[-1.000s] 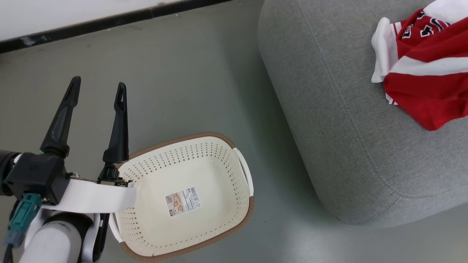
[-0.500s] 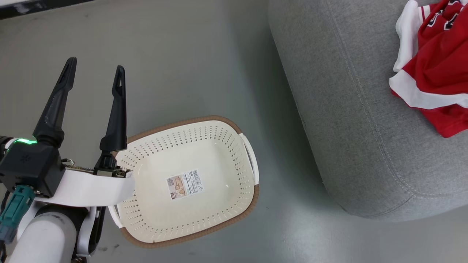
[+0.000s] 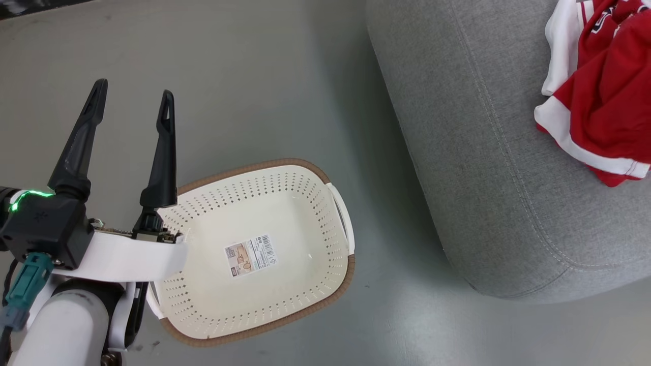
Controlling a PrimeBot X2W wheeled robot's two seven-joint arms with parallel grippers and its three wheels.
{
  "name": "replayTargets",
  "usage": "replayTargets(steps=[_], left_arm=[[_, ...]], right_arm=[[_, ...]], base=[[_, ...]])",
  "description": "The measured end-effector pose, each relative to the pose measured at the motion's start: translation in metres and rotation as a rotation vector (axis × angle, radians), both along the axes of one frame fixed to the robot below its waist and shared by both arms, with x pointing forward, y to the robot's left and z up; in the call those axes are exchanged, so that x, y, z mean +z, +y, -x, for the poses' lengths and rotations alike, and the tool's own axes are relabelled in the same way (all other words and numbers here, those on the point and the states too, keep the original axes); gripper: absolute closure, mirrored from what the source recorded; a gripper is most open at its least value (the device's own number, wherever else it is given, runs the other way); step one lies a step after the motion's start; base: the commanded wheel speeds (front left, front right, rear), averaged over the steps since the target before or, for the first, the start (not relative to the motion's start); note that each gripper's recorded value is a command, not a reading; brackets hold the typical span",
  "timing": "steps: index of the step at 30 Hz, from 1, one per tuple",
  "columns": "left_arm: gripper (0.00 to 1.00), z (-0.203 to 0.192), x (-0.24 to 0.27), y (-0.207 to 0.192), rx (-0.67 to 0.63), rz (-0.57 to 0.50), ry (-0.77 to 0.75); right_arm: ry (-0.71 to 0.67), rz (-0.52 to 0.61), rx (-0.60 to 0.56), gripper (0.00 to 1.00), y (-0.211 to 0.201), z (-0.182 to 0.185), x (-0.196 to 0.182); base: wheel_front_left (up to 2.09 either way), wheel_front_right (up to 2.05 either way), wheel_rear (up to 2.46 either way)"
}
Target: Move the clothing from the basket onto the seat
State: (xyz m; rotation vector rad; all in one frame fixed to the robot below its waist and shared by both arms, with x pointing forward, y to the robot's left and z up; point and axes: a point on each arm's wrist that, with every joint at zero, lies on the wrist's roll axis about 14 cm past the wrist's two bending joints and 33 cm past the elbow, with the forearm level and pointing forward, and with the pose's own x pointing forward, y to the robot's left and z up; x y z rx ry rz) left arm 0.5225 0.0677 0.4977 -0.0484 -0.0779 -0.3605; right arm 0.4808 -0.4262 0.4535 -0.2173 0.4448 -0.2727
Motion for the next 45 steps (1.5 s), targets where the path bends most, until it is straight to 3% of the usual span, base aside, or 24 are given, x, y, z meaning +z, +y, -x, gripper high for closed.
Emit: replayTargets(steps=[5, 6, 9, 11, 12, 13, 15, 16, 45], left_arm=[[0.0, -0.001, 0.002, -0.003, -0.004, 0.004, -0.005], [0.0, -0.001, 0.003, -0.004, -0.005, 0.007, -0.009], [0.0, 0.0, 0.005, -0.007, -0.01, 0.011, -0.012], [0.0, 0.001, 0.007, -0.01, -0.015, 0.018, -0.018], [0.0, 0.001, 0.007, -0.012, -0.018, 0.022, -0.017], [0.0, 0.002, 0.008, -0.014, -0.022, 0.027, -0.017], [0.0, 0.003, 0.009, -0.016, -0.026, 0.031, -0.022], [0.0, 0.003, 0.01, -0.017, -0.028, 0.031, -0.023], [0.0, 0.008, 0.031, -0.042, -0.075, 0.068, -0.073]], right_arm=[[0.022, -0.008, 0.007, 1.0, 0.004, 0.006, -0.005], [0.027, -0.006, 0.011, 0.96, 0.005, 0.007, -0.006], [0.028, -0.015, 0.006, 0.64, 0.004, 0.01, -0.003], [0.031, -0.017, 0.007, 0.59, 0.005, 0.013, -0.002], [0.034, -0.023, 0.005, 0.5, 0.005, 0.014, -0.002], [0.036, -0.029, 0.002, 0.5, 0.004, 0.015, -0.002], [0.036, -0.039, -0.003, 0.14, 0.004, 0.017, -0.001], [0.042, -0.042, -0.005, 0.01, 0.003, 0.019, -0.001], [0.061, -0.097, 0.05, 0.0, 0.016, 0.073, 0.013]], base=[[0.0, 0.0, 0.0], [0.0, 0.0, 0.0], [0.0, 0.0, 0.0], [0.0, 0.0, 0.0], [0.0, 0.0, 0.0], [0.0, 0.0, 0.0], [0.0, 0.0, 0.0], [0.0, 0.0, 0.0], [0.0, 0.0, 0.0]])
